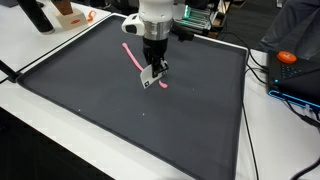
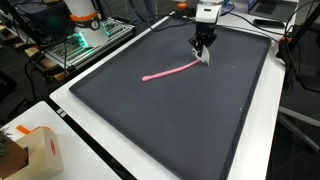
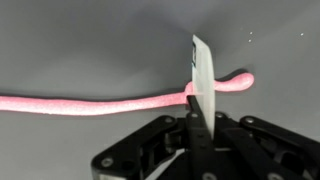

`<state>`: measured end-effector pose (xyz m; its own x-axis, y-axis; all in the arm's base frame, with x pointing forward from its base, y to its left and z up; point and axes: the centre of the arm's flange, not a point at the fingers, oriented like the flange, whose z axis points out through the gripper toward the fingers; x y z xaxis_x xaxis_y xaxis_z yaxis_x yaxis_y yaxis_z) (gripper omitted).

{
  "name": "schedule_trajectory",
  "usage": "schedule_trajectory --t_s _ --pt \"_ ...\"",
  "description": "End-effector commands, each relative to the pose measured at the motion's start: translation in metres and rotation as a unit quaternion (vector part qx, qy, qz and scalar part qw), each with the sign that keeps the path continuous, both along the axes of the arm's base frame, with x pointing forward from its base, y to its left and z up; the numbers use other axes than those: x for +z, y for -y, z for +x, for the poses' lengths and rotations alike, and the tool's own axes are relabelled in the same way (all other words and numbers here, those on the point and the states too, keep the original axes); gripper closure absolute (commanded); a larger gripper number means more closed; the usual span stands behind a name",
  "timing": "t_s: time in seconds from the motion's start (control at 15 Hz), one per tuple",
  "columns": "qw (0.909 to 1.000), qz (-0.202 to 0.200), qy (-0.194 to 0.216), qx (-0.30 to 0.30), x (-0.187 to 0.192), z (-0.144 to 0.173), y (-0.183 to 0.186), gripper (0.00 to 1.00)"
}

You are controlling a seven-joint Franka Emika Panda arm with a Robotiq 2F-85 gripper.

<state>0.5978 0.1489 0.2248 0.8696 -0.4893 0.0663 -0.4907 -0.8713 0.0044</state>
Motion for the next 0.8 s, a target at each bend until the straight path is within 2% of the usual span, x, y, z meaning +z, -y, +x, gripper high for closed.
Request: schedule_trajectory --t_s 0.0,0.2,0.4,0.73 --pt "0.9970 -0.019 -0.075 -0.004 -0.059 -0.013 0.027 0.99" --pt "0.9969 -0.002 -0.079 0.001 -0.051 -0.019 0.028 0.99" --pt "0.9983 0.012 -0.056 0.013 -0.028 -0.021 0.020 0.99" --pt "0.9991 0.011 -0.028 0.031 0.006 -0.030 0.002 0.99"
